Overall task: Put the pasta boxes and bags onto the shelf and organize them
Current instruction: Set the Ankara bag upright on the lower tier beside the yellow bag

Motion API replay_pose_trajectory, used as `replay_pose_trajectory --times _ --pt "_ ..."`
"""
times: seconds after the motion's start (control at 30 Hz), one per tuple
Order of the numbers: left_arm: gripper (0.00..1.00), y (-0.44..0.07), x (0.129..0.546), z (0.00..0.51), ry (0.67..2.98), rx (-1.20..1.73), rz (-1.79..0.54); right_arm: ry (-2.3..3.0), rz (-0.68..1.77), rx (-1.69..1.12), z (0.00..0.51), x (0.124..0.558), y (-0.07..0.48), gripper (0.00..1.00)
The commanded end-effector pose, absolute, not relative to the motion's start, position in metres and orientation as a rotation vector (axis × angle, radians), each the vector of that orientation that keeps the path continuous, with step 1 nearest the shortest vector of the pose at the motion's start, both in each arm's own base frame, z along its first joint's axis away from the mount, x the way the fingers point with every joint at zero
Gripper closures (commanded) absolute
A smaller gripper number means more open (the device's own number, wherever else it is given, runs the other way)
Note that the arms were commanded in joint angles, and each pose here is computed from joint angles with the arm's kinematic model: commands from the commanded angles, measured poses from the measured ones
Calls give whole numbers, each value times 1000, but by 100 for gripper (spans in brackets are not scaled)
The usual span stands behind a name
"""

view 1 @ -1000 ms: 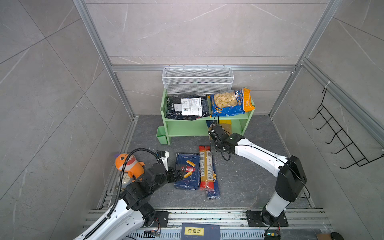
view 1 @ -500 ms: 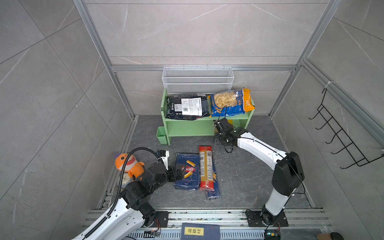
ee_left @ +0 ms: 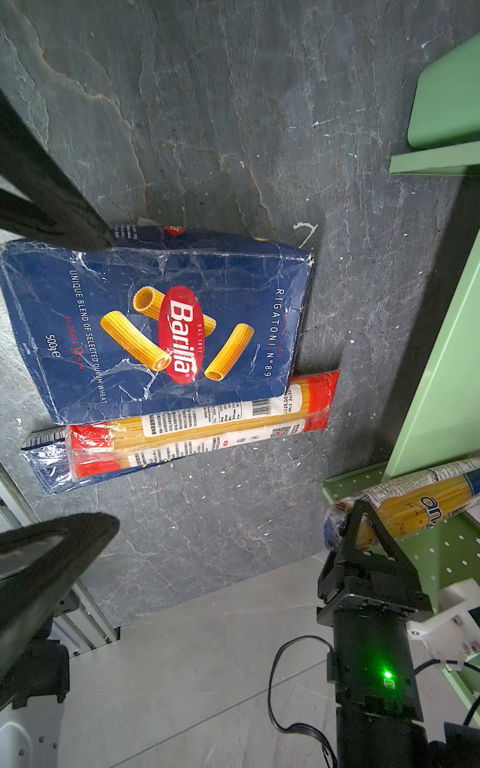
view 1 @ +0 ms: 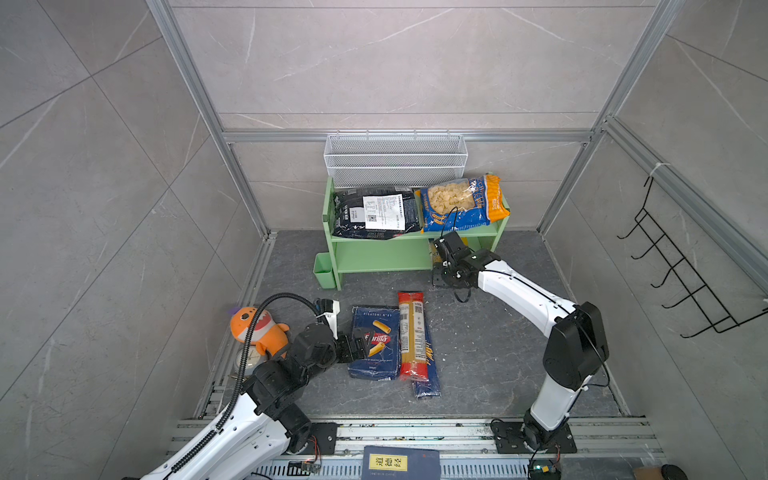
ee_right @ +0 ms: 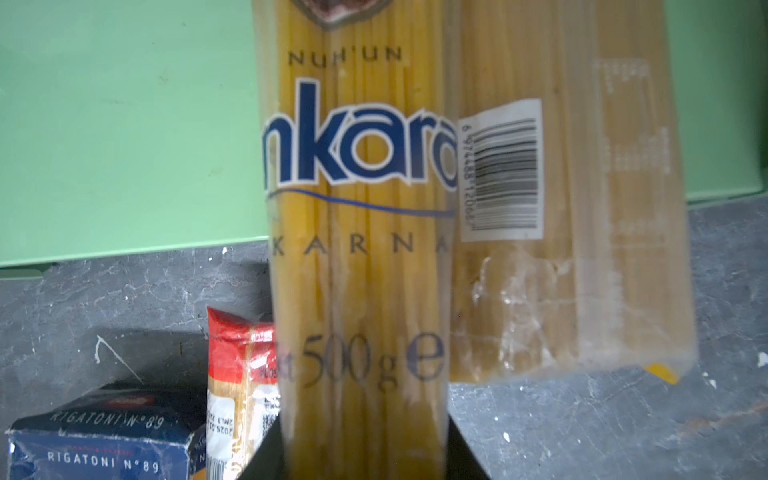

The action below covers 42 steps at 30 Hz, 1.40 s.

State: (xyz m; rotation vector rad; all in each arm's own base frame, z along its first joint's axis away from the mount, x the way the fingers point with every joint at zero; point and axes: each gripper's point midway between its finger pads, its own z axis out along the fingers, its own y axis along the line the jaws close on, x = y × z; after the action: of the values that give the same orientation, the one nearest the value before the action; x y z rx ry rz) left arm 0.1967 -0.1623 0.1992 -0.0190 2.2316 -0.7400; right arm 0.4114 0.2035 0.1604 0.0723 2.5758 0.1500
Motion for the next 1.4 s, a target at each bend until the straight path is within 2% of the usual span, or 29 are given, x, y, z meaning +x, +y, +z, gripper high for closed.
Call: replay_pose_trajectory --times 0.0,0.33,0.87,0.97,1.17,1.27,1.37 --pt "0 -160 202 219 2167 -19 -742 2445 179 156 190 446 197 98" --pt "0 -155 198 219 2158 -37 -750 2381 300 121 200 442 213 97" --pt "0 -156 198 219 2160 -44 -757 2301 345 76 221 449 223 96" --pt "0 -155 198 219 2162 -48 -752 2307 327 81 219 452 223 87" --pt "0 -153 197 220 2159 -54 -755 2340 313 72 209 454 224 53" --pt "0 -152 196 220 2158 -55 -756 2348 317 73 207 453 225 43" --pt "0 -150 194 220 2152 -67 -763 2356 313 74 204 452 224 39"
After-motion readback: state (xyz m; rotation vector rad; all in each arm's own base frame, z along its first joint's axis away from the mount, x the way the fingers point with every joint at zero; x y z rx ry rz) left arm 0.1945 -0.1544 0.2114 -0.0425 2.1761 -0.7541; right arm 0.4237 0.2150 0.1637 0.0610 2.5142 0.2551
